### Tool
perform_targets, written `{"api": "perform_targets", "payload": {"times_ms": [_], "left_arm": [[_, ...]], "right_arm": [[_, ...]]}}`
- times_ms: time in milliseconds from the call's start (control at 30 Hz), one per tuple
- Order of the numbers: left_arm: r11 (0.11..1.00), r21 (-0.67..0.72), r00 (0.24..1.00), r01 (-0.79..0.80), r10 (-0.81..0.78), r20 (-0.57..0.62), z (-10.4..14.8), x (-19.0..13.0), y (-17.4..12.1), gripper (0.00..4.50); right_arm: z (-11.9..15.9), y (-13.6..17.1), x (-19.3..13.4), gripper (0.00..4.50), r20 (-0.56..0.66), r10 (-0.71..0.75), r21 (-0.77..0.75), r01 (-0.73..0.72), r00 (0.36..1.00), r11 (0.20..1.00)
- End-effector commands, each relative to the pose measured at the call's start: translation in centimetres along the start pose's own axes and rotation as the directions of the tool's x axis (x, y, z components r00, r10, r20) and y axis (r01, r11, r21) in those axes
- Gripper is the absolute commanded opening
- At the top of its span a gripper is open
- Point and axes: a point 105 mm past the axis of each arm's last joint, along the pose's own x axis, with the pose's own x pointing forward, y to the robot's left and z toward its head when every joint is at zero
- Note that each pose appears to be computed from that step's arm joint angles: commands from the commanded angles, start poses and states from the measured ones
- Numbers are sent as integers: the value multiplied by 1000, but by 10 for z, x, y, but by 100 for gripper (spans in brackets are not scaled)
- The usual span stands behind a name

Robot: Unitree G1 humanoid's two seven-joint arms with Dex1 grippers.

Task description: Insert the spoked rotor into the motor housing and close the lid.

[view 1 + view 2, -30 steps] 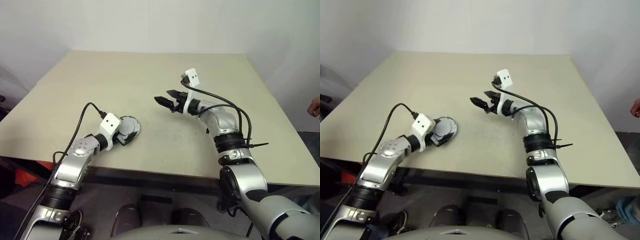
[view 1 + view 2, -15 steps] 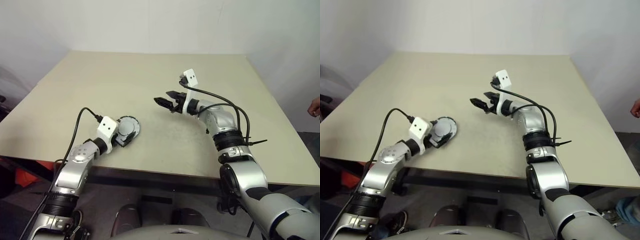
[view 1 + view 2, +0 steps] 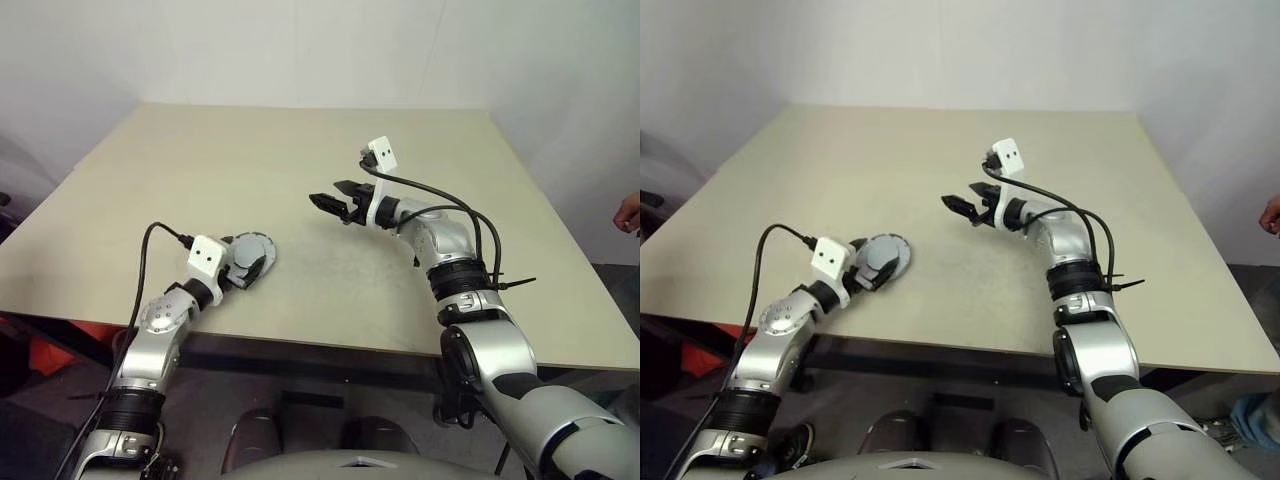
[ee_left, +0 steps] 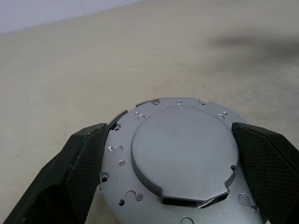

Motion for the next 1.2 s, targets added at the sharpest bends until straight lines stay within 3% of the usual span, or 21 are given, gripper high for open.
{"api": "perform_targets", "payload": {"times_ms": [33,200,267,733,900,1200], "left_arm": [[998,-50,997,-43,40,-59,-13,-5,9,450],[996,-80,996,-41,35,-80,-16,-6,8,450],[996,-80,996,-35,28,-88,-16,-6,7,409],[997,-69,994,-21,14,-111,-18,-6,6,409],[997,-76,993,-27,18,-119,-19,-7,7,304],[993,-75,991,-86,78,-108,-17,-8,14,304]], "right_arm": [[23,3,2,449,44,13,-57,-11,999,998],[23,2,2,449,42,10,-62,-7,999,998],[23,3,2,450,42,10,-64,-7,999,998],[25,1,2,450,47,-2,-76,6,999,997],[25,0,3,450,49,-8,-79,12,999,997],[25,-1,4,450,48,-10,-86,14,999,996]]}}
